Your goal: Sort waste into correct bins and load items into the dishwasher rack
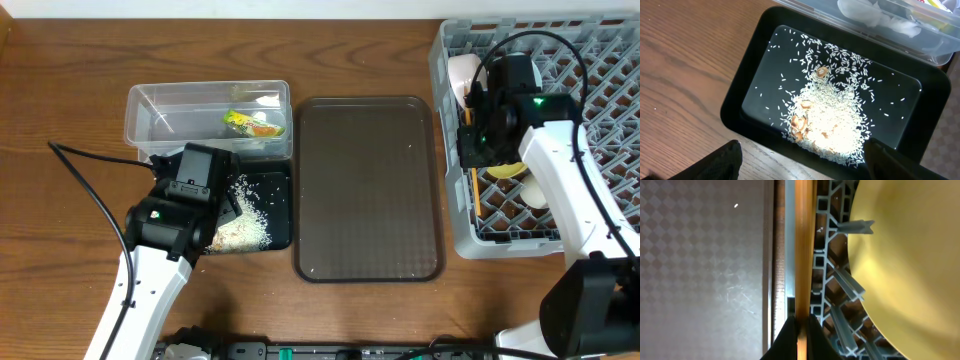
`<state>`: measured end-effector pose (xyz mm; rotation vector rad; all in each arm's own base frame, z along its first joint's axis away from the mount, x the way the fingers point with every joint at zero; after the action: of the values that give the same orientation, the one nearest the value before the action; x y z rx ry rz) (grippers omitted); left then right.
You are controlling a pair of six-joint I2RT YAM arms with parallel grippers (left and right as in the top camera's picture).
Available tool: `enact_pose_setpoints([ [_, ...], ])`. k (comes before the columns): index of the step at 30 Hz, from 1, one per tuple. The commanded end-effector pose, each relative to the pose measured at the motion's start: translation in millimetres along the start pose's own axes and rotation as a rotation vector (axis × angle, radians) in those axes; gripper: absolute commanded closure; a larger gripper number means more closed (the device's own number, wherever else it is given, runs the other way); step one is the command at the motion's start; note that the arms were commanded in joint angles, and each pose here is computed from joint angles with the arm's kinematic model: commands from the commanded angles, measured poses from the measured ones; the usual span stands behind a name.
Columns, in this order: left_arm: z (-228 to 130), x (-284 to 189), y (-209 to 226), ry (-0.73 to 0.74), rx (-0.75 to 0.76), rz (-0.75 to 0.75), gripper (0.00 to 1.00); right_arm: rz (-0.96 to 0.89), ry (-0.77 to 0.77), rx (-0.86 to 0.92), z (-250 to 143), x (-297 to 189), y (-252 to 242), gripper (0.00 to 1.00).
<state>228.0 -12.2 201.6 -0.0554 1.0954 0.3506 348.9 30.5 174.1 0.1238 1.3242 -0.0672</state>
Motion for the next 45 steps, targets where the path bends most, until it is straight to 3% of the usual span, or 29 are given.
enact_pose_setpoints([
  [1, 5.2, -3.6, 1.7, -0.016, -0.019, 0.004, 0.20, -0.027, -0.019, -0.026, 4.1, 2.8, -4.2, 0.94],
  [5, 5.2, -3.6, 1.7, -0.016, -0.019, 0.004, 0.20, -0.026, -0.028, -0.022, 5.8, 2.8, -3.8, 0.74],
  [14, 12.6, -4.3, -1.5, -0.053, -0.024, -0.013, 0.20, 0.022, -0.067, 0.018, 9.2, -7.0, 2.1, 0.71],
  [18, 26.0, -7.4, -22.4, -0.115, 0.137, -0.151, 0.20, 0.185, -0.176, 0.021, 22.8, -29.6, 21.5, 0.67],
  [21, 37.5, -10.1, -36.6, -0.174, 0.211, -0.236, 0.20, 0.354, -0.257, -0.002, 34.7, -47.9, 42.0, 0.37],
  [23, 43.2, -8.4, -42.3, -0.199, 0.251, -0.254, 0.20, 0.390, -0.282, -0.014, 39.2, -51.6, 46.5, 0.34],
  [26, 37.6, -0.8, -47.3, -0.156, 0.327, -0.269, 0.20, 0.330, -0.263, -0.025, 34.6, -47.3, 39.5, 0.34],
  [29, 14.8, 5.8, -39.8, -0.025, 0.362, -0.241, 0.19, 0.223, -0.245, 0.058, 29.4, -45.7, 24.8, 0.28],
  [34, -13.2, -1.2, -23.7, 0.097, 0.362, -0.210, 0.20, 0.180, -0.217, 0.080, 8.9, -61.7, 16.0, 0.23],
  [38, -18.4, -19.8, -14.2, 0.004, 0.334, -0.238, 0.19, 0.192, -0.261, 0.081, -8.8, -74.9, 12.4, 0.18],
  [42, -27.3, -45.7, -1.9, -0.160, 0.302, -0.288, 0.20, 0.225, -0.385, 0.075, -42.7, -86.2, 5.1, 0.02],
  [45, -38.8, -60.3, 6.7, -0.281, 0.279, -0.330, 0.19, 0.245, -0.505, 0.101, -70.3, -95.4, -3.2, 0.01],
])
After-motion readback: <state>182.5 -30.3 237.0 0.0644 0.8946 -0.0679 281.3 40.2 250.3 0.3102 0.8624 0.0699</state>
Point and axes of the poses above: each gripper's point midway between its finger pads, its own x axis out along the fingers, its own y axis along the line the jaws close on, z = x × y, the point moved 5 cm from there along -x, back along the fingers, and after that the axes turned 11 degrees about x, right-handed, at the moved point
